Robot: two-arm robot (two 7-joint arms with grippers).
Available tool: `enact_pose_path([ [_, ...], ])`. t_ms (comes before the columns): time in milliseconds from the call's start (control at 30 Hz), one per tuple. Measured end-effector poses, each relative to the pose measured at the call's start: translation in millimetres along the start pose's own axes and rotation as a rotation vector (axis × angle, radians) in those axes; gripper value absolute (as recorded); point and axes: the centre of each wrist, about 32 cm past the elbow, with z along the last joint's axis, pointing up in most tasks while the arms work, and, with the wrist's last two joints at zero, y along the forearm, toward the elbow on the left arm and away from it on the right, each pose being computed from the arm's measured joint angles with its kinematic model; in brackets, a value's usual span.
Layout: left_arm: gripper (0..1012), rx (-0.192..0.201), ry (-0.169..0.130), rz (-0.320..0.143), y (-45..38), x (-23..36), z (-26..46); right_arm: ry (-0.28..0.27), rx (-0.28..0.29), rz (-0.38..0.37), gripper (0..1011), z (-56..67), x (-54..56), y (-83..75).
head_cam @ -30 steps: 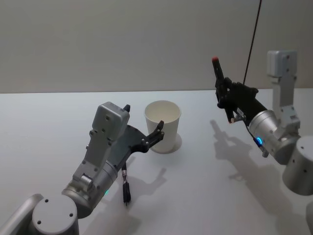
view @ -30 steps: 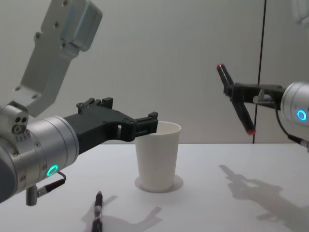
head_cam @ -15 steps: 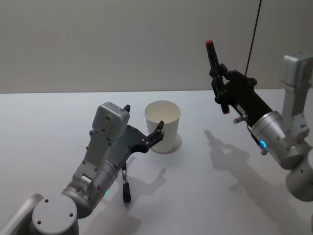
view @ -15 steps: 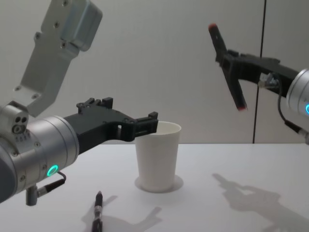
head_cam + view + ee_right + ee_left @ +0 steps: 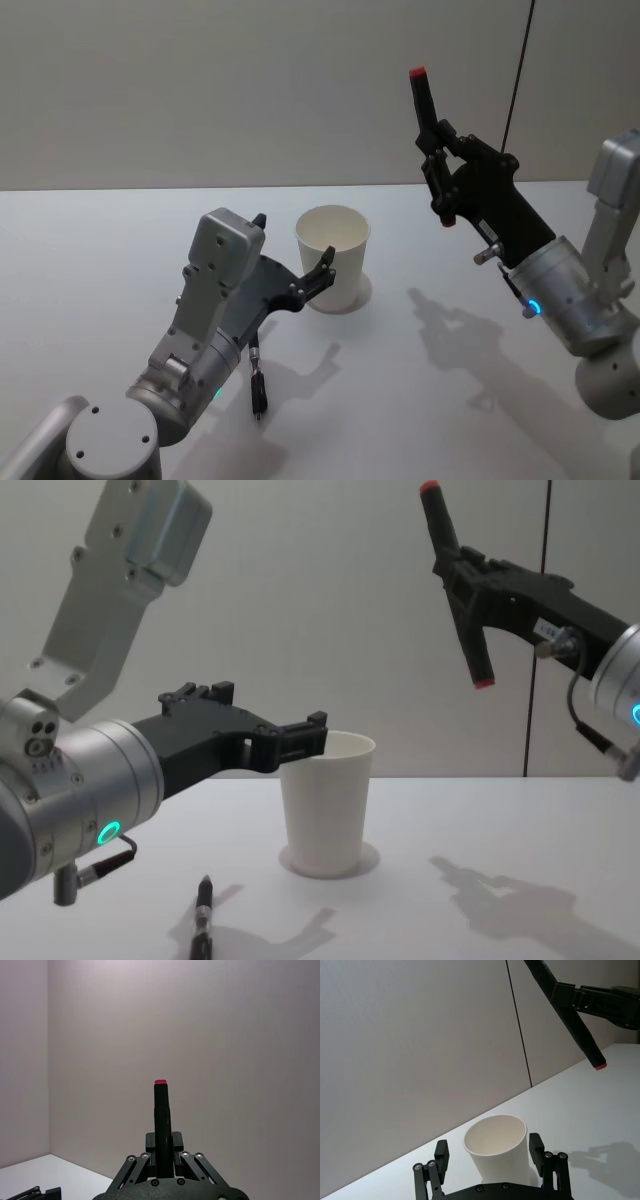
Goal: Place the pen into the pen holder.
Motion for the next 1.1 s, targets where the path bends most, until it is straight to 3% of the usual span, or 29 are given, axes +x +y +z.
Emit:
enact_pose_path([
  [600,1001,0.000,0.000,0.000,0.0,0.0,0.0,0.008,0.080,0.028,177,-18.9,4.1,4.9],
  [1100,1001,0.000,0.000,0.000,0.0,0.0,0.0,0.013,0.101,0.032,177,-32.7,8.6,14.1],
])
